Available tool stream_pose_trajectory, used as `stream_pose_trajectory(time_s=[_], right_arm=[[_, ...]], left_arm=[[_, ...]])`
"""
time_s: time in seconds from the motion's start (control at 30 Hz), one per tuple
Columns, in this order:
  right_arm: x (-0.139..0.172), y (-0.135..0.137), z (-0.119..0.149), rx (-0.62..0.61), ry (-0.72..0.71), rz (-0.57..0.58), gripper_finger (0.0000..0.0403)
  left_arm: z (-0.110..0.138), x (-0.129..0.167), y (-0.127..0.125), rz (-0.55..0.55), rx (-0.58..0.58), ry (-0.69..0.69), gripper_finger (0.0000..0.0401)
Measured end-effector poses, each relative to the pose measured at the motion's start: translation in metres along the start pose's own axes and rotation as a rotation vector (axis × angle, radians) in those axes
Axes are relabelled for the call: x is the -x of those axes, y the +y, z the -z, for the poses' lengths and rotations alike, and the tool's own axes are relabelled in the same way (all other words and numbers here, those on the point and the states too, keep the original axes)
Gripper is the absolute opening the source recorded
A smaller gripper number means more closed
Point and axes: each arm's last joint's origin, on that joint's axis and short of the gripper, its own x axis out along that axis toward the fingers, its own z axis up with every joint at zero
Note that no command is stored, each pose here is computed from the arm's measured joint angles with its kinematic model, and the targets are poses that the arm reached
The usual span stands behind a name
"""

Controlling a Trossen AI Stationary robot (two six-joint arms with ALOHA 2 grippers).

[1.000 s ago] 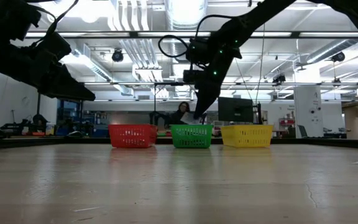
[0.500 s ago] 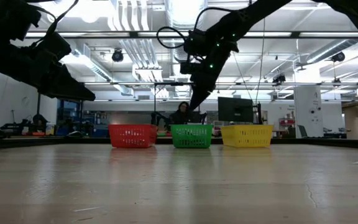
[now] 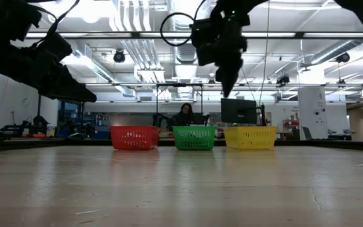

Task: Pick & Place First Aid Supplies
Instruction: Put the green bandage into the yellow basket

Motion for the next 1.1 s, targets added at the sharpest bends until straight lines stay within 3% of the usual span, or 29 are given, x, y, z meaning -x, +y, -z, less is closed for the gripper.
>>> stream_pose_trajectory(time_s=[0.1,0.43,0.87,1.1], right_arm=[[-0.003,0.021,0.012,0.024,0.066,-0.051,0.0141],[-0.007,0.094,0.061,0.033,0.151,-0.066,0.0126],[-0.024,0.165,0.121,0.006,-0.085,-0.142,0.0126],[-0.056,0.18,0.144,0.064,-0.043,-0.154,0.0127]], left_arm=[[0.0,0.0,0.0,0.0,0.0,0.0,0.0133],[0.0,0.0,0.0,0.0,-0.003,0.001,0.0133],[0.0,0.0,0.0,0.0,-0.02,0.0,0.0133],[0.0,0.0,0.0,0.0,-0.018,0.0,0.0133]])
